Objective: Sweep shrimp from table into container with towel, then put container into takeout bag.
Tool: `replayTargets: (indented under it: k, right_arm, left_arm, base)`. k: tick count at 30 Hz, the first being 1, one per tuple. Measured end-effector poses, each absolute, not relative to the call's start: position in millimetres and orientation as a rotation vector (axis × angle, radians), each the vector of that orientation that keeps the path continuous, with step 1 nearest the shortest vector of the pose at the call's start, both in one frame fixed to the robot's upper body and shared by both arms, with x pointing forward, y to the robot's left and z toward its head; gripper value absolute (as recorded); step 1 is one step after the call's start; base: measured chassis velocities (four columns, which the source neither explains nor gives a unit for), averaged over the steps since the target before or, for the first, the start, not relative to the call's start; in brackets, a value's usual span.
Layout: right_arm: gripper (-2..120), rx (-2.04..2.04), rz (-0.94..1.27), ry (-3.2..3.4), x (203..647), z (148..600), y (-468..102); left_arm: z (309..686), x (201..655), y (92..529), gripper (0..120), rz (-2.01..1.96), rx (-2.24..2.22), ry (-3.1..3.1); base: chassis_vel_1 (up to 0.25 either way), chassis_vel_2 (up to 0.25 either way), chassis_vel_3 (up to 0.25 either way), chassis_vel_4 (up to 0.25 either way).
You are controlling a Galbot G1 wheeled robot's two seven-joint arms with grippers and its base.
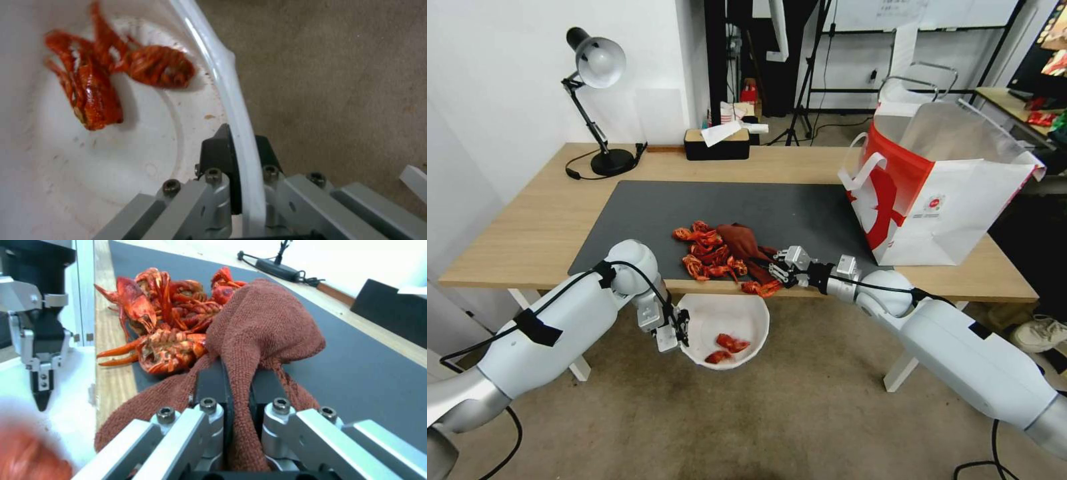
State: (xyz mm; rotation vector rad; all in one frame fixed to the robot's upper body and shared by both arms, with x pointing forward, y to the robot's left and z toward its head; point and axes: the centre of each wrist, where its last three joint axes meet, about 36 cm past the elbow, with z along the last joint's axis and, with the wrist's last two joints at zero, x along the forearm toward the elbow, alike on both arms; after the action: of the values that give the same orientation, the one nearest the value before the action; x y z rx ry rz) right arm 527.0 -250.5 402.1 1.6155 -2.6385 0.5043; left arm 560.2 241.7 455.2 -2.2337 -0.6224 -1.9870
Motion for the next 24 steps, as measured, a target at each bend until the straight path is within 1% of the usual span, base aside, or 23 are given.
replayTargets:
  k: [10, 24]
  right_arm:
    - [3, 1.619, 0.475, -2.645, 516.3, 399.0, -248.2]
    - [3, 1.650, 0.450, -2.638, 488.5, 396.9, -247.2]
  left_arm:
    - [454.2, 560.8, 244.0, 0, -1.980, -2.231, -0.620]
    - [453.8, 561.2, 247.1, 0, -1.975, -2.225, -0.622]
  base:
    - [0.000, 0.000, 0.000, 0.000]
    - [0.000, 0.000, 0.000, 0.000]
